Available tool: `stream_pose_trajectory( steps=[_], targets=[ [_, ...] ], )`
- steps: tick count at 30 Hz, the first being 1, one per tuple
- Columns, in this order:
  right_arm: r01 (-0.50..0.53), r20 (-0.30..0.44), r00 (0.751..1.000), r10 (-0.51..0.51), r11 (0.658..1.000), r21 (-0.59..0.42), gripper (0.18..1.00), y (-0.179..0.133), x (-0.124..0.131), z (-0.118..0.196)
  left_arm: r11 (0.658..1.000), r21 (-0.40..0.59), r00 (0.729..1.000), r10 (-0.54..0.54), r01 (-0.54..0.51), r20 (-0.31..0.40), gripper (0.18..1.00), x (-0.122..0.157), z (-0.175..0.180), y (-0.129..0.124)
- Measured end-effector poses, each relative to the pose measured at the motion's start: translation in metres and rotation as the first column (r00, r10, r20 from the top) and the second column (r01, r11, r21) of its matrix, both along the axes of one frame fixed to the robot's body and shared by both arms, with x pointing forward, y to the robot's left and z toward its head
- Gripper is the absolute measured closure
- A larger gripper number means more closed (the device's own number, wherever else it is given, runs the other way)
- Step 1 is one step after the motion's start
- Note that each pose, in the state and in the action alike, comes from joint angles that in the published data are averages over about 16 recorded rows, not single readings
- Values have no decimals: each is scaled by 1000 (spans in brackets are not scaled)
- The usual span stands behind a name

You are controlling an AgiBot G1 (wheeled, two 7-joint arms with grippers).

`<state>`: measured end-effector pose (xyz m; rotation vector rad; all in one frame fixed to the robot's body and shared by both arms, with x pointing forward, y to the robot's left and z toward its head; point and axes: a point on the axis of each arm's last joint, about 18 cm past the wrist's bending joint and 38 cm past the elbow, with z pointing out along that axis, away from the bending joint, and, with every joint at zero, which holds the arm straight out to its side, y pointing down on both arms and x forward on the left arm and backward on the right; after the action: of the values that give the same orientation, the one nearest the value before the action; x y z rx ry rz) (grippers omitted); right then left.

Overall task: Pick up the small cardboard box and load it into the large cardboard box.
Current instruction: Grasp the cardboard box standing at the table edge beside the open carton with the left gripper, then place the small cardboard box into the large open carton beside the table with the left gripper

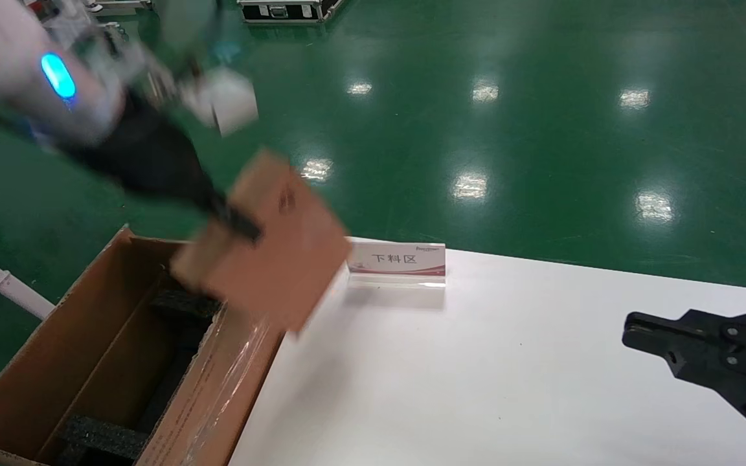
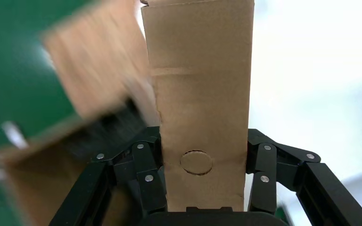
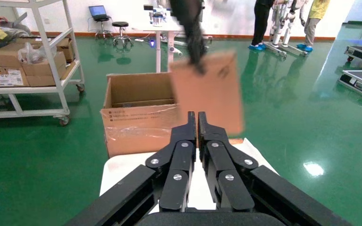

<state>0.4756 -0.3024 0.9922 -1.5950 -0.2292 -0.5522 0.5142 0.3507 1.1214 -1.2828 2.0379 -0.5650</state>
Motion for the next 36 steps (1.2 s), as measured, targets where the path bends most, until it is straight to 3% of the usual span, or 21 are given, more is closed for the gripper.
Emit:
stream_pose_trajectory(
  steps=[6, 12, 27, 36],
  targets=[
    [0, 0, 1000, 0, 1000, 0, 961, 0, 0, 0, 997, 76, 994, 26, -34, 106, 875, -30, 60, 11],
    [0, 0, 1000, 0, 1000, 0, 982, 0, 0, 0, 986, 140, 992, 76, -90, 102, 890, -55, 78, 33],
    [0, 0, 1000, 0, 1000, 0, 988, 0, 0, 0, 962, 184, 972, 218, -200, -86, 914, -73, 13, 95],
    [0, 0, 1000, 0, 1000, 0, 982, 0, 0, 0, 950, 173, 948, 284, -259, -144, 915, -74, -29, 122]
  ],
)
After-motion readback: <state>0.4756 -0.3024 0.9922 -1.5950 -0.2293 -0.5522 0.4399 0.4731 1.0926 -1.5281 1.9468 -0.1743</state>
